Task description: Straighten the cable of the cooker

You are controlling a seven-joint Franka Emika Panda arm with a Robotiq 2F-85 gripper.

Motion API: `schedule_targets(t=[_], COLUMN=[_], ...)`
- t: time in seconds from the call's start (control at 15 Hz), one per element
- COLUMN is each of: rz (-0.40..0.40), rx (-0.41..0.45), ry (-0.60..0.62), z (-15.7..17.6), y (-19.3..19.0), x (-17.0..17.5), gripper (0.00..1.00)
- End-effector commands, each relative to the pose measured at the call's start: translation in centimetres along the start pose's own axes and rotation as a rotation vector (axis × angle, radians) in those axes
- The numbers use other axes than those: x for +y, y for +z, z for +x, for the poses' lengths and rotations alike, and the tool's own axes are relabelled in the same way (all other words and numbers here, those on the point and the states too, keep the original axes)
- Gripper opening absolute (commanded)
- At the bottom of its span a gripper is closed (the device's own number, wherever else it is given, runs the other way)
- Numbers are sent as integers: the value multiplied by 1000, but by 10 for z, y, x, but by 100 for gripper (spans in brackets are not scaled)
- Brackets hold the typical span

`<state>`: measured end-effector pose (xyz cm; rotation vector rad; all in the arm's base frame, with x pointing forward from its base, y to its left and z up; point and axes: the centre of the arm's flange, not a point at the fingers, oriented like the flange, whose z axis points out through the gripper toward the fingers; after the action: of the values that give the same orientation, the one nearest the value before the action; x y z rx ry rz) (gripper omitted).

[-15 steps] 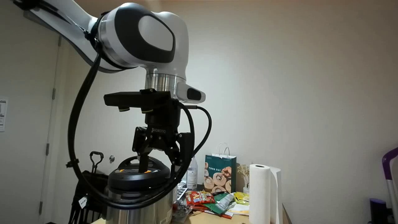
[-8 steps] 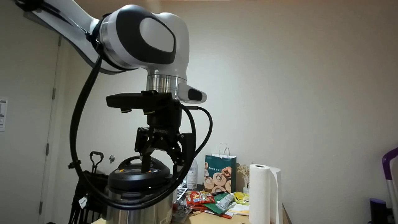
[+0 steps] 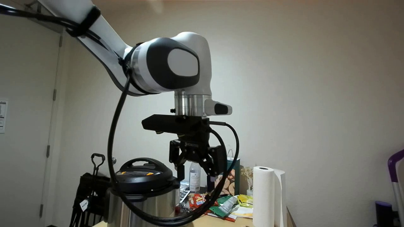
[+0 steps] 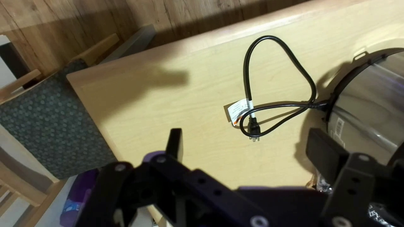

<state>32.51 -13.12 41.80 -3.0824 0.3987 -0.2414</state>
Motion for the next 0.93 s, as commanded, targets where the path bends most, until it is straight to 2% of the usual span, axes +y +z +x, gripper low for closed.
schedule_targets(t=[0.0, 0.27, 0.47, 0.6, 0.87], rz=[-3, -4, -6, -15, -80], rx=[-5, -25, -111, -138, -134], ry=[2, 10, 17, 20, -19], z=[4, 5, -18, -30, -23], y=[2, 7, 56, 94, 139], x=[1, 2, 4, 1, 12], gripper=[100, 100, 100, 100, 100])
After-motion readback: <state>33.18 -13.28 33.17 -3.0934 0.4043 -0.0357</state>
